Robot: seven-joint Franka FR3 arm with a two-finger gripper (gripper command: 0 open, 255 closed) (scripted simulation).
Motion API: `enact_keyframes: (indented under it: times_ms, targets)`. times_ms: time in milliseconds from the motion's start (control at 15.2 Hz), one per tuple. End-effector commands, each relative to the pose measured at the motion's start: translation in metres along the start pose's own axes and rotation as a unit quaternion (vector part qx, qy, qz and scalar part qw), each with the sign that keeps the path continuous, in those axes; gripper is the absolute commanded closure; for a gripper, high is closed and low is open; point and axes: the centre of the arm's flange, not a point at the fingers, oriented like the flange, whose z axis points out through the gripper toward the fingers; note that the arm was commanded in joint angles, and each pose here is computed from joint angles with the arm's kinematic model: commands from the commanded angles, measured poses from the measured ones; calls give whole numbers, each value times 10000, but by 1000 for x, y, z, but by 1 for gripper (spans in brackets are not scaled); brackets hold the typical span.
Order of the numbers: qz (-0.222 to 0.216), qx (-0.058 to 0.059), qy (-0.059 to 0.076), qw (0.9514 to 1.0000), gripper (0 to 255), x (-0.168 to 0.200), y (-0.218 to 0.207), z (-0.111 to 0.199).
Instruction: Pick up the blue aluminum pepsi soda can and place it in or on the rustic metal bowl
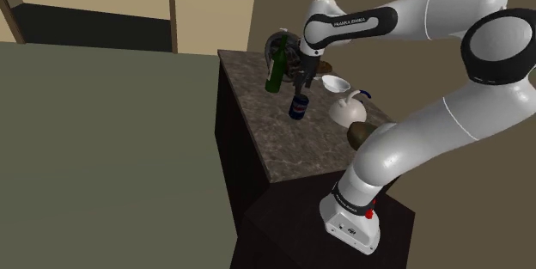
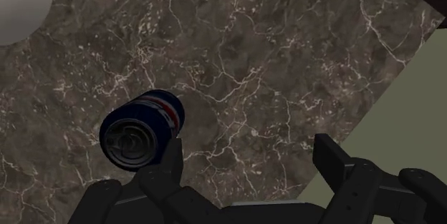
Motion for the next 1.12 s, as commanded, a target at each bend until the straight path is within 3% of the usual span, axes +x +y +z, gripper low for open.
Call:
enact_keyframes:
  times_ms: [0,594,1056]
  targets:
    - [1,-44,31,10000,0,11,17,13]
    - [19,-211,150,9997,0,61,101,71]
    - [20,-219,155,9996,0,64,106,105]
